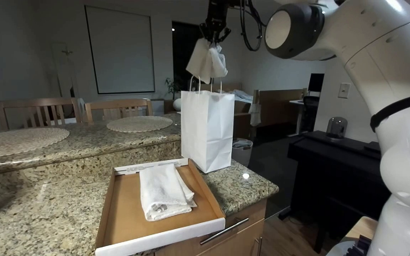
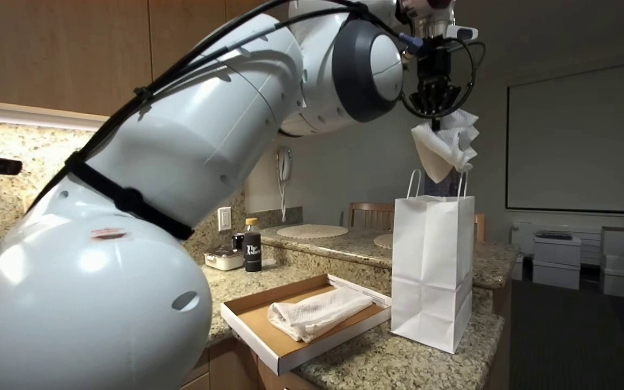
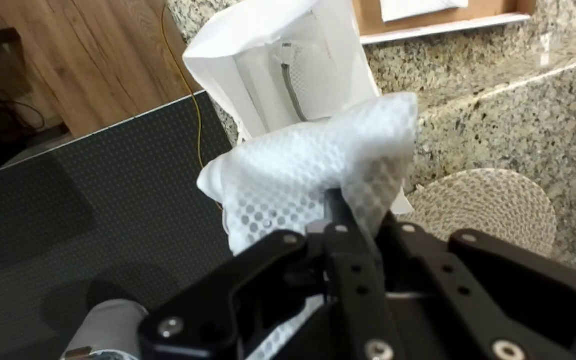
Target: Put two towels in the white bag, one at a time
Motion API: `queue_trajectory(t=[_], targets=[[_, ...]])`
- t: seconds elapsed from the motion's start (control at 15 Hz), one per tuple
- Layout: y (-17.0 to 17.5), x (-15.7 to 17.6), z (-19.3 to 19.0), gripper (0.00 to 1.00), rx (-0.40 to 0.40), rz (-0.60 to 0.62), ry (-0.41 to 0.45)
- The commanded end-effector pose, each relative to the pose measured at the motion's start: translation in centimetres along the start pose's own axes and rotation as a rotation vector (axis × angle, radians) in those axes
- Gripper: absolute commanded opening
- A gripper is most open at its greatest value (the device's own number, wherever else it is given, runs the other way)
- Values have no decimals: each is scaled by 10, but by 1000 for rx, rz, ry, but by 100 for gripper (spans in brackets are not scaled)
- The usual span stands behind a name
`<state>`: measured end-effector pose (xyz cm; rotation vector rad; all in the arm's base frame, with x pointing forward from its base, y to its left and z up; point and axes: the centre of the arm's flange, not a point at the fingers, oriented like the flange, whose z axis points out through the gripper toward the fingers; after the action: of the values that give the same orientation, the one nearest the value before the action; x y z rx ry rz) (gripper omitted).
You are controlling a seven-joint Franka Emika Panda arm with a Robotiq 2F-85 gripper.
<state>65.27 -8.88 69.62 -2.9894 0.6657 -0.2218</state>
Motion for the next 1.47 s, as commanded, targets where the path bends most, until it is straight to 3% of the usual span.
queue_trajectory(t=[0.0,0.33,0.6,0.67,0.73,0.87,1.4], targets=[[-23,-16,64,9,-31,-127,-76],[-74,-29,93,9,-96,-208,-84],[-84,-32,101,8,-103,-201,-102],[-83,-32,102,12,-99,-192,-103],[-79,-31,102,37,-94,-185,-104],[-73,-30,102,41,-88,-163,-95],[-62,-29,91,93,-76,-140,-21]])
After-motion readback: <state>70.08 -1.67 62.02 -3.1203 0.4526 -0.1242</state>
